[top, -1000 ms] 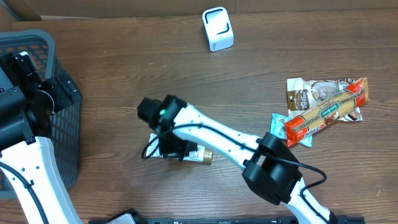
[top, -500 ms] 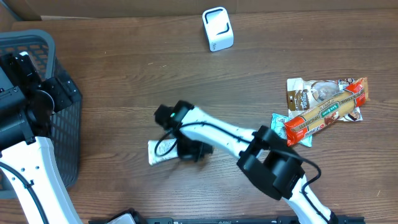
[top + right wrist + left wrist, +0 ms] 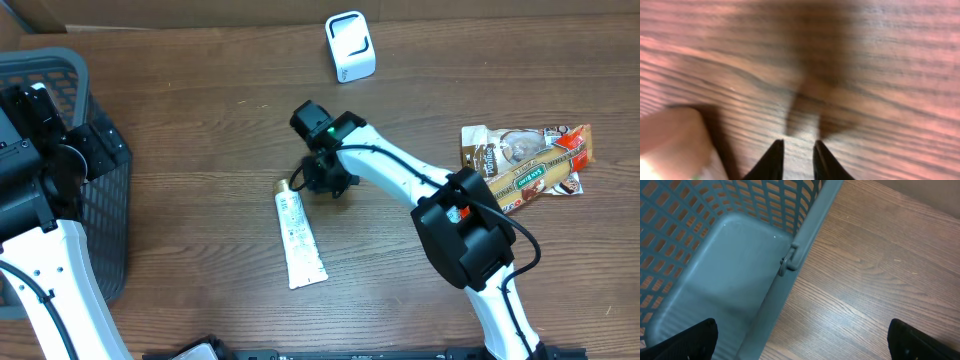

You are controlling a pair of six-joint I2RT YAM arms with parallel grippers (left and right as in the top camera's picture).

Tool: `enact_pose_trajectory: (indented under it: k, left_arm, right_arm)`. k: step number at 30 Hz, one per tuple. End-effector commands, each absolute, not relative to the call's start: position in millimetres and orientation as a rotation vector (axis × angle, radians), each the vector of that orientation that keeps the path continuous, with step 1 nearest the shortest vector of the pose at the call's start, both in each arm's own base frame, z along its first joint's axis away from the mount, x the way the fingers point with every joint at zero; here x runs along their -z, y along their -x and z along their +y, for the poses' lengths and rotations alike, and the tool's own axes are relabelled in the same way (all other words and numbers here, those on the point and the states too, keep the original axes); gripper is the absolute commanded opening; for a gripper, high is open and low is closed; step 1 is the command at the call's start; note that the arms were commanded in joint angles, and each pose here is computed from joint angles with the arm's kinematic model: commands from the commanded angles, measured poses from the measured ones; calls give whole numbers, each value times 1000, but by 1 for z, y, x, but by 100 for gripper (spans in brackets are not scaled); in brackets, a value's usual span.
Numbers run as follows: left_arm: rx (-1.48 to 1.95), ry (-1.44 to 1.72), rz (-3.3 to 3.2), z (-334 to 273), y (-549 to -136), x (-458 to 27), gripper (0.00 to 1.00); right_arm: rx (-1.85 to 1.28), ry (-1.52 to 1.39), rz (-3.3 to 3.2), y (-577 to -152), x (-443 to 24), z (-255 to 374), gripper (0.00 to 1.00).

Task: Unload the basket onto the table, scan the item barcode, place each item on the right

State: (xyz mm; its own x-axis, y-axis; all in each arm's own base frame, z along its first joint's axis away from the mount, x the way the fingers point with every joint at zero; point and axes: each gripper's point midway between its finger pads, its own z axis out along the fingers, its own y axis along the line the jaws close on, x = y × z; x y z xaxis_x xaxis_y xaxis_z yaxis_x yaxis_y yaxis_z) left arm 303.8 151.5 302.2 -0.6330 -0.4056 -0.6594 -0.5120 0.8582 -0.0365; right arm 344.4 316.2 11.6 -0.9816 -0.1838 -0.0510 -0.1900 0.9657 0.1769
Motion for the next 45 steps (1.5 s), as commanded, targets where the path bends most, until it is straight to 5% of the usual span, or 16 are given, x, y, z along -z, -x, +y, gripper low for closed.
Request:
enact_pose_trajectory:
  k: [1,2,7,15,20,23,25,29,38,45]
  left_arm:
    - [-205,630,2345,151,-305,-303,100]
    - [-205,630,2345,151,-305,-303,100]
    - [-205,630,2345,152,-305,-303,100]
    - [-205,630,2345,152,-305,-303,100]
    - [-205,630,2345,151,-305,-303,100]
    - [-205,630,2345,152,-305,-303,100]
    - [-205,630,2345,152,-305,-303,100]
    - [-205,630,2345,152,-305,-303,100]
    - [-204,629,2345,151,-305,-303,100]
    - [-205,630,2345,151,-305,-303,99]
  right_arm:
    - [-557,564,3114,-326,-23,327,46]
    - [-684,669,3117,-316,-30,330,58]
    - [-894,846,3121,-294,-50,322,85]
    - [-1032,1029,3113,-254,-49,339,85]
    - [-1049,863,3191,-233,-25,362,84]
    - [-987,704,3251,-224,-4,369,75]
    - [-895,586,3293,-220,11,368,61]
    - [-802,437,3329,-226,19,360,4]
    - [-886,504,3149,-281,-8,335,4]
    - [-996,766,2804,-311,-93,329,4]
